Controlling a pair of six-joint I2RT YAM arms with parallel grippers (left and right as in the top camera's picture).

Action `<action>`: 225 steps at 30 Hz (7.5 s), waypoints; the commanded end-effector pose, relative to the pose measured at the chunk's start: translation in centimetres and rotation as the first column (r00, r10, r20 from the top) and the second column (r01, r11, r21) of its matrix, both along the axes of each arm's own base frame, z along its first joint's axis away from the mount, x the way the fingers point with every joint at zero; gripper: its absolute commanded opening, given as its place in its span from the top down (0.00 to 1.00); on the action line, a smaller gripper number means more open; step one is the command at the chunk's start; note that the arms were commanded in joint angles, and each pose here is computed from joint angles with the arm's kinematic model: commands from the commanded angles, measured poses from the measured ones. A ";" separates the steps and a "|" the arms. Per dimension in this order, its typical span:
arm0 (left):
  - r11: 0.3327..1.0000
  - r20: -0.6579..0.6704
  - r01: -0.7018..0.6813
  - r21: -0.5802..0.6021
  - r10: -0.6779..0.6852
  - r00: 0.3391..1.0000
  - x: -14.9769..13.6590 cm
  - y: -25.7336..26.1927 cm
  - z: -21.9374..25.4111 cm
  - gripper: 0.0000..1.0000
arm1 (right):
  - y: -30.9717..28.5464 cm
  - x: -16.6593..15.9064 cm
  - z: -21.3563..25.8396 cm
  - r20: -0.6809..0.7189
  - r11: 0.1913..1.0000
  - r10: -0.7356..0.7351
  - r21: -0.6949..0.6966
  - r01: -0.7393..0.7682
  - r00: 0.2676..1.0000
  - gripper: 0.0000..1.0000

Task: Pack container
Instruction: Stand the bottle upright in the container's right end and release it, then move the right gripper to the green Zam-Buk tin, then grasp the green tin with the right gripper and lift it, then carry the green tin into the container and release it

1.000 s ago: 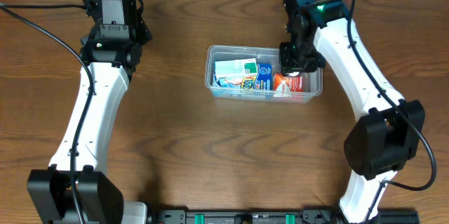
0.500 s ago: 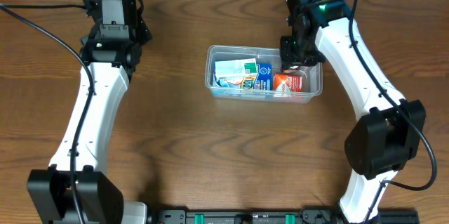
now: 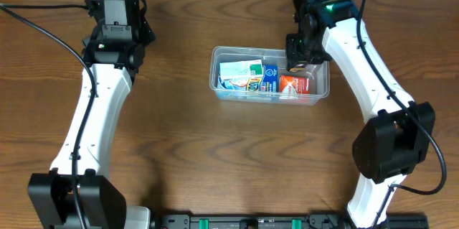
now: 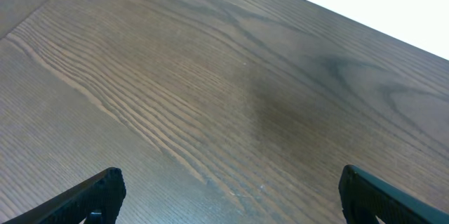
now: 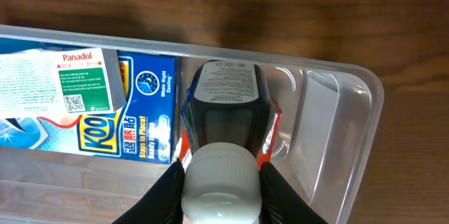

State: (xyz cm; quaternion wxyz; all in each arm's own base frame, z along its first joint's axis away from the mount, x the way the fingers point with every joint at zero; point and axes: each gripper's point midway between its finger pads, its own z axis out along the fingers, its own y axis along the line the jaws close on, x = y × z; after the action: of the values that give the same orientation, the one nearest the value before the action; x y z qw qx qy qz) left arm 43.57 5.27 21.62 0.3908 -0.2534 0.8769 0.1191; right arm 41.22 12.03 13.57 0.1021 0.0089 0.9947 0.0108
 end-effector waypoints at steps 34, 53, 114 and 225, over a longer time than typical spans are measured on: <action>1.000 0.007 -0.020 0.001 0.020 1.000 0.0 0.3 0.1 0.02 | -0.7 2.6 -3.4 0.025 0.998 -0.023 -0.057 0.024 0.999 0.68; 1.000 0.007 -0.020 0.001 0.020 1.000 0.0 0.3 0.1 0.02 | -0.1 2.8 -1.6 0.048 1.000 -0.020 -0.006 0.020 0.999 0.43; 1.000 0.007 -0.020 0.001 0.020 1.000 0.0 0.3 0.1 0.02 | -33.3 -10.0 -7.3 -0.008 0.913 -0.406 -0.031 0.406 0.914 0.01; 1.000 0.007 -0.020 0.001 0.020 1.000 0.0 0.3 0.1 0.02 | 1.0 -3.0 -1.0 0.056 0.998 -0.057 0.009 0.057 0.997 0.52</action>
State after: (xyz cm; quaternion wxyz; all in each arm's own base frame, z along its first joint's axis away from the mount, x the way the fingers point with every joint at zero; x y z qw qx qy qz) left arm 43.57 5.27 21.62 0.3908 -0.2534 0.8769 0.1191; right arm 38.57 13.62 13.36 0.1320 0.0187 0.9905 0.0337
